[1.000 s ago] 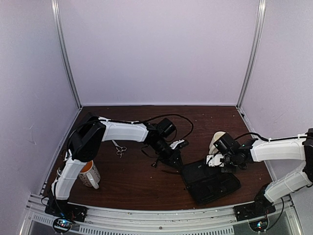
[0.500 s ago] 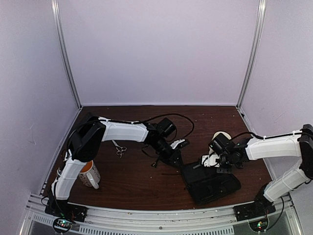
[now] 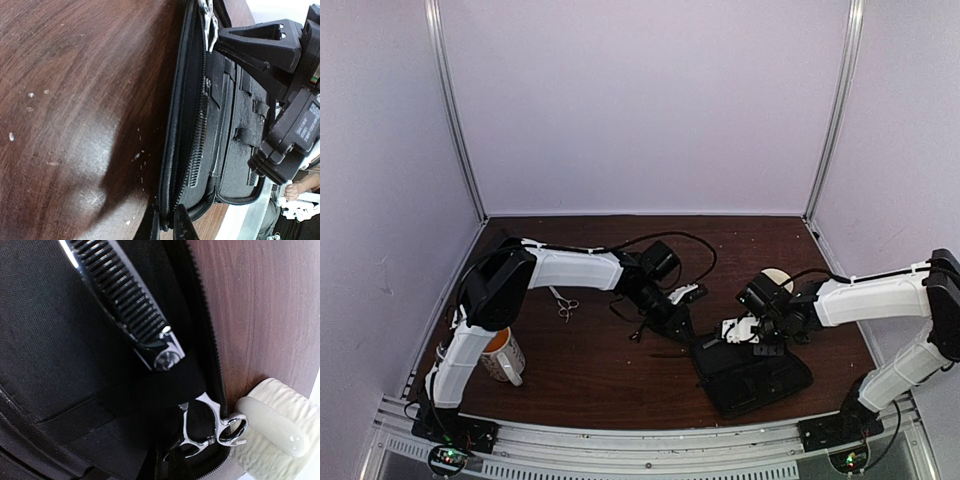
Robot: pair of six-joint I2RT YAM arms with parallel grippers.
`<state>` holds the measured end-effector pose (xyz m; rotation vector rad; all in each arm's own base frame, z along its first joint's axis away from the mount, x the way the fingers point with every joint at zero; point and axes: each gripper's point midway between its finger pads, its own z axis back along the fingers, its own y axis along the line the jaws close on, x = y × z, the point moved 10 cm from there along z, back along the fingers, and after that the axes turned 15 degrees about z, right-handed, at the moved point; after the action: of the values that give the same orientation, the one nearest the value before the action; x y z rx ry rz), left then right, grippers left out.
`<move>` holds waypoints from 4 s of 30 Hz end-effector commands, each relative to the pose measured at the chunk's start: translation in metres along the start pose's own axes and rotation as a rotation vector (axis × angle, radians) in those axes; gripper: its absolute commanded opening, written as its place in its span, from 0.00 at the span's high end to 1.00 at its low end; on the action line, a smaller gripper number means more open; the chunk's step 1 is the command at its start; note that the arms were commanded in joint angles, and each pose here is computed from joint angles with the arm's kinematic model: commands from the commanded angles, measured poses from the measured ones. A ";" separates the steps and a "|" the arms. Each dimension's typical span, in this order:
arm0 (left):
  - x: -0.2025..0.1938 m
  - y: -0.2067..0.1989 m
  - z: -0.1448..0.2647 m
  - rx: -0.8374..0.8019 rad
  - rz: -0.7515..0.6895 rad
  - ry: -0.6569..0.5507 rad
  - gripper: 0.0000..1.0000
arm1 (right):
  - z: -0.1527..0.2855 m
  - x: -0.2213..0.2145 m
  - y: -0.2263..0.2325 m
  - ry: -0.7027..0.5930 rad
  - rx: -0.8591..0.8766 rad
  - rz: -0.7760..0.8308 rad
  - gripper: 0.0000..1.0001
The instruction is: Sort the hair-cutting tools
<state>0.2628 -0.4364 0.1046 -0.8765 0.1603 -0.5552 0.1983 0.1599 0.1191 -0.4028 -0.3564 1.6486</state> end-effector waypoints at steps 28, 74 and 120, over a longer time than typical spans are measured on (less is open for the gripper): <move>0.006 -0.017 0.012 -0.024 -0.104 -0.071 1.00 | 0.013 -0.028 -0.008 -0.148 0.111 -0.109 0.71; 0.010 -0.035 0.015 -0.073 -0.172 -0.071 1.00 | 0.053 -0.033 -0.026 -0.222 0.096 -0.234 0.67; 0.016 0.026 0.045 0.074 -0.125 0.069 1.00 | 0.078 -0.031 -0.026 -0.384 0.042 -0.268 0.67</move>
<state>0.3018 -0.4045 0.1033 -0.8368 0.1862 -0.6641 0.1860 0.1288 0.2015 -0.0216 -0.6175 1.4525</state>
